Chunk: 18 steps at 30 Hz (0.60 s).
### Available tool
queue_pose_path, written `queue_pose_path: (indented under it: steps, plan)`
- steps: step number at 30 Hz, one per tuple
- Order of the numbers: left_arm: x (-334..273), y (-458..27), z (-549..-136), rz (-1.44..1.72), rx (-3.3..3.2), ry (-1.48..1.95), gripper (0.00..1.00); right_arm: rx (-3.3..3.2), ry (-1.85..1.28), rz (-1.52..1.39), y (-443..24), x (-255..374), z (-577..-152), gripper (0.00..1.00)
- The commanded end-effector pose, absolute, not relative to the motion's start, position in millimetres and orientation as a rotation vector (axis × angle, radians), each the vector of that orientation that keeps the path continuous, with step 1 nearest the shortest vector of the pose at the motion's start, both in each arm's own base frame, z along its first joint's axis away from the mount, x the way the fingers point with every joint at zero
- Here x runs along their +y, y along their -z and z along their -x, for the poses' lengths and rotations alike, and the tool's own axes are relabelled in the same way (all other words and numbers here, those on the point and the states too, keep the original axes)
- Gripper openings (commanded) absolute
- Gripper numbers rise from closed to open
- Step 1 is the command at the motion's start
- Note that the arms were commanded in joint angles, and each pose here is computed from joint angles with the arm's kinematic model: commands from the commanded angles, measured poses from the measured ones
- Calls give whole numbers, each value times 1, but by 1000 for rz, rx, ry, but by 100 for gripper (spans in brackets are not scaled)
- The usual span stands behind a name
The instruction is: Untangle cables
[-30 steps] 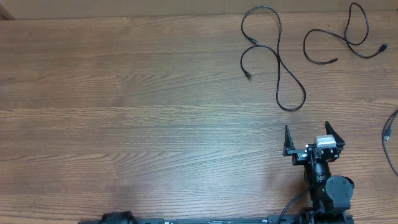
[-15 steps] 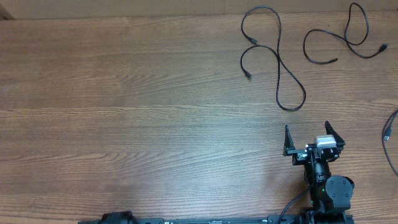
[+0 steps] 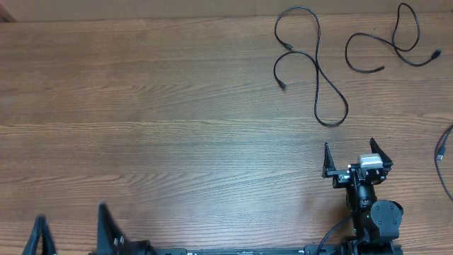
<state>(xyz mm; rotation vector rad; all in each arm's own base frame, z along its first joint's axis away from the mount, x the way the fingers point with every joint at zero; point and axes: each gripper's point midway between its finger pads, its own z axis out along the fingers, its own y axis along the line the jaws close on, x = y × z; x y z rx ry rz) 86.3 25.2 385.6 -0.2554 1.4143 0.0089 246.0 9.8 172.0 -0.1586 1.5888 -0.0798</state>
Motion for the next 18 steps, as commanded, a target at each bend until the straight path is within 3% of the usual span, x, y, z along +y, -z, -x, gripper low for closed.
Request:
queue_pose_path:
  steps: [1, 11, 18]
  plan:
    - [20, -363, -118, 234, 1448, 31, 100, 1586, 85, 160, -170, 10, -246, 100]
    - [20, -281, -198, 213, 1521, 56, 99, 1586, 85, 160, -170, 10, -246, 100]
    - [22, -227, -224, 220, 1578, 53, 100, 1586, 85, 160, -170, 10, -246, 100]
